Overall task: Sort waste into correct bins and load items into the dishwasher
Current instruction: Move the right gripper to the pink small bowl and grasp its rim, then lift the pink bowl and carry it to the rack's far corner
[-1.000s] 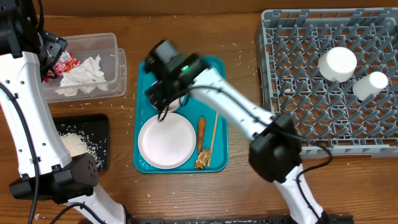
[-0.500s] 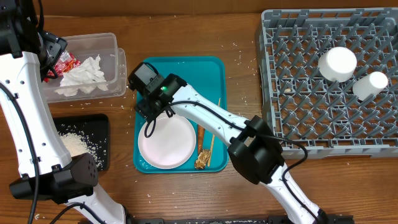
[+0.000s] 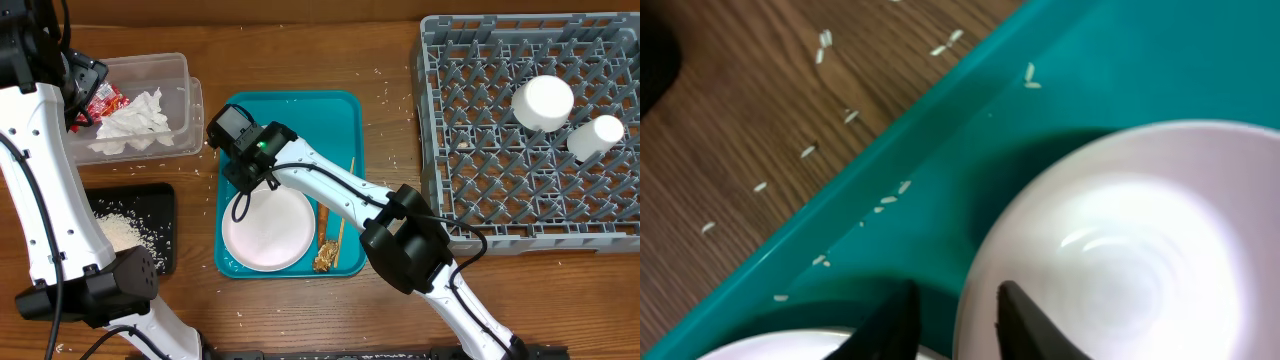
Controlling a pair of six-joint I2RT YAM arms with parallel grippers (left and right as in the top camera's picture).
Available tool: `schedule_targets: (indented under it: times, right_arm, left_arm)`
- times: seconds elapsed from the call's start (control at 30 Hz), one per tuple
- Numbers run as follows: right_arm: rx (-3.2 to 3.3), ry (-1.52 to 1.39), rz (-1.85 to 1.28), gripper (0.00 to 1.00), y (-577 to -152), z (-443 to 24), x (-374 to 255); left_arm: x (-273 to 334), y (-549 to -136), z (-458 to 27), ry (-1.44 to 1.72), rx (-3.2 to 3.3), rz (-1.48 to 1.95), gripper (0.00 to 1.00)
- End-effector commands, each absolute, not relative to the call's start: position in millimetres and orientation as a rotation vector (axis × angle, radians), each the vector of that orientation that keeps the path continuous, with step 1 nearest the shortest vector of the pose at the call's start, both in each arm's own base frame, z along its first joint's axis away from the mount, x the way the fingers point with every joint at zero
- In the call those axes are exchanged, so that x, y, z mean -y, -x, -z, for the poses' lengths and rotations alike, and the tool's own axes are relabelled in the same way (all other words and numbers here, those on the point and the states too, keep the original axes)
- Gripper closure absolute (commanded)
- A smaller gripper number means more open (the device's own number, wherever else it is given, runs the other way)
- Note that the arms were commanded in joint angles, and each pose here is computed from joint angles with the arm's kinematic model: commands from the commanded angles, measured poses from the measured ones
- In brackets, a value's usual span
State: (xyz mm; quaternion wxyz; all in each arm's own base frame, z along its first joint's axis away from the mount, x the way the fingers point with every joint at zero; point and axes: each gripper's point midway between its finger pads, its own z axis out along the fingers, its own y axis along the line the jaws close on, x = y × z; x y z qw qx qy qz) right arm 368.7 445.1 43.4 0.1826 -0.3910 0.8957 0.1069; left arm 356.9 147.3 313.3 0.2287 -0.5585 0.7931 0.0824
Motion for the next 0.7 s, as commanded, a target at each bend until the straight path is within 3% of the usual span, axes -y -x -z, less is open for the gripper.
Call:
schedule_targets:
  times: [0.0, 0.17, 0.37, 0.67]
  right_arm:
    - [-2.526, 1.092, -0.276, 0.74, -372, -42, -443]
    - [-2.527, 1.092, -0.275, 0.89, -372, -42, -442]
    - [-2.516, 1.046, -0.296, 0.94, -380, -65, -444]
    - [-2.447, 0.783, -0.359, 0.96, -435, -173, -403]
  left_arm:
    - [-145, -355, -317, 1.54, -2.169, -0.22, 0.0]
    - [-145, -355, -317, 1.541, -2.169, -0.22, 0.0]
    - [-145, -355, -317, 1.541, -2.169, -0.22, 0.0]
    - [-145, -355, -317, 1.54, -2.169, -0.22, 0.0]
